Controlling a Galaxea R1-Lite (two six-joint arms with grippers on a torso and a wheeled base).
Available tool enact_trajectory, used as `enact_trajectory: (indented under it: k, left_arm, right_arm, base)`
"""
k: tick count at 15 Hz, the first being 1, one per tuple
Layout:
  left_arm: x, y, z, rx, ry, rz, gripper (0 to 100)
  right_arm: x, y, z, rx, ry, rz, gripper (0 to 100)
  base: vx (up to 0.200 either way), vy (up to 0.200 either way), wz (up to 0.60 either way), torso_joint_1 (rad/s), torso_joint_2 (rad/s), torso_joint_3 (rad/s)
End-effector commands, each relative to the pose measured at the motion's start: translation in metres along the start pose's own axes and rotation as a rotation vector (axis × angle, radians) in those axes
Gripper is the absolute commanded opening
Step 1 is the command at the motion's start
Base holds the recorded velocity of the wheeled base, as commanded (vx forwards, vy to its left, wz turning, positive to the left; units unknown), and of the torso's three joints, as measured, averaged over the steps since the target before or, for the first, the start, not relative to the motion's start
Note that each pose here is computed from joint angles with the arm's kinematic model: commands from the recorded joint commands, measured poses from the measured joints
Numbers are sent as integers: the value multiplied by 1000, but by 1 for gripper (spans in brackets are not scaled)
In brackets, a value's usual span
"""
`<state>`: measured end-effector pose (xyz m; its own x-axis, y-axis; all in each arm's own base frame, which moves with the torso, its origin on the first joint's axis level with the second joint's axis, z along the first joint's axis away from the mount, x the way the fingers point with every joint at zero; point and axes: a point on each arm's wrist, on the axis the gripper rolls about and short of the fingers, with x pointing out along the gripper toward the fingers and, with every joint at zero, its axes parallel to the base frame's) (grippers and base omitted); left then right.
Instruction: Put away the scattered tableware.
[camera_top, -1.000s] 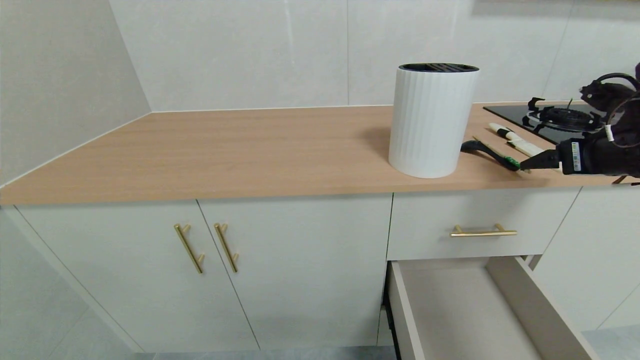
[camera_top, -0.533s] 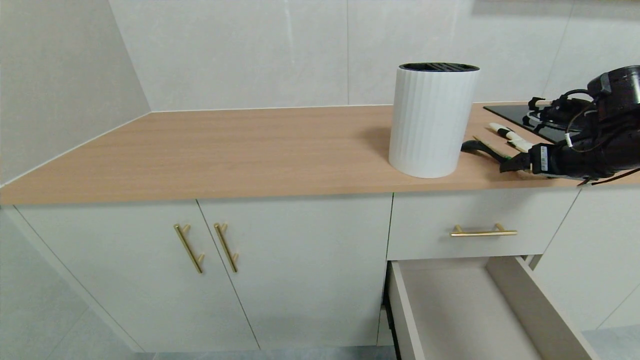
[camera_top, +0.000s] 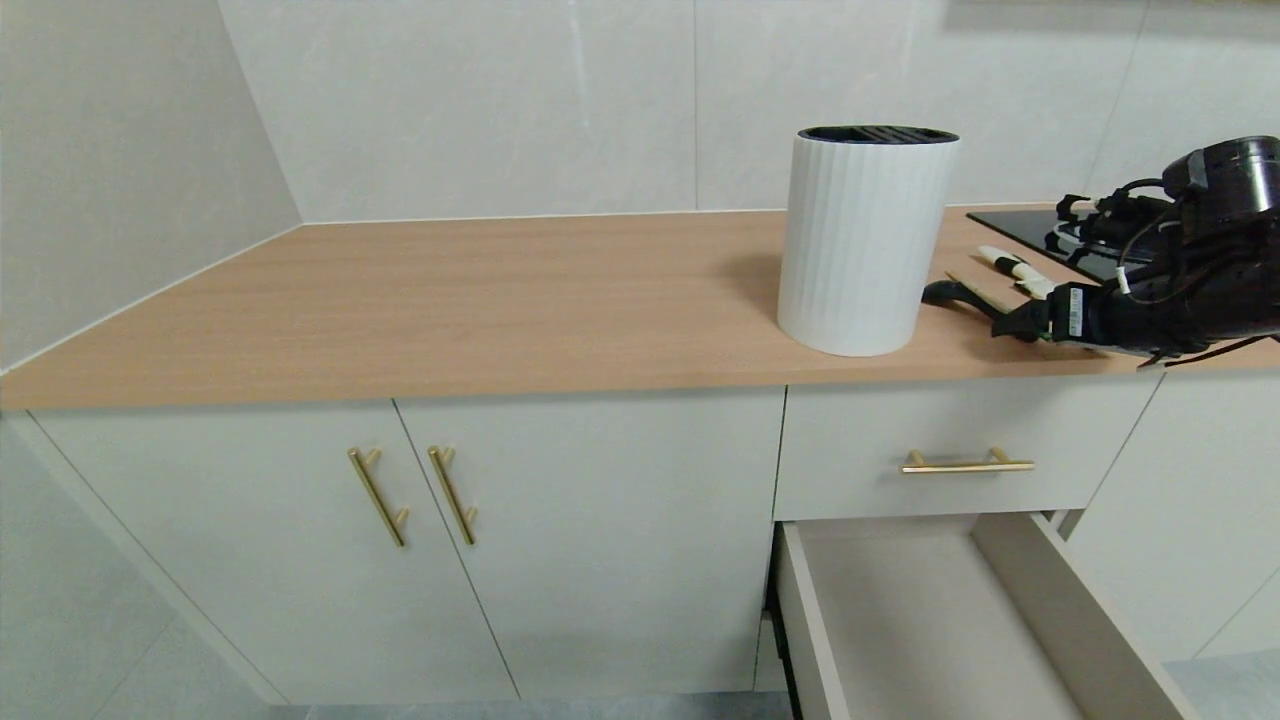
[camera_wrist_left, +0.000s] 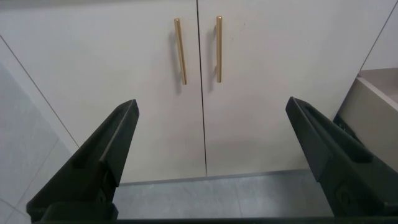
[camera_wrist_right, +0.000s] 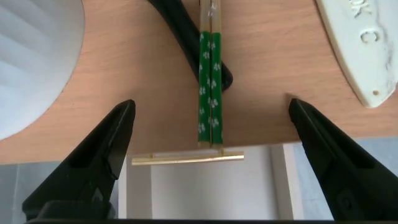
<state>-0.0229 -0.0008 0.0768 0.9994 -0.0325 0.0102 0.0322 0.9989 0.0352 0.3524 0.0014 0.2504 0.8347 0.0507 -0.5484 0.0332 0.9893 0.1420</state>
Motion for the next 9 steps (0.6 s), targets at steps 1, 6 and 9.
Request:
enact_trajectory:
  k: [1,6,9]
  left_arm:
    - [0,0,0,-1,-1,0,100]
    - [0,0,0,-1,-1,0,100]
    - [0,0,0,0,-1,0,100]
  right_arm:
    - [2,-1,-1,1,8,-1,100]
    - [4,0,-2,-1,12,-1,0]
    - [3,0,-2,-1,11,0,0]
  base:
    - [0,0,0,0,0,0]
    - [0,0,0,0,0,0]
    - [0,0,0,0,0,0]
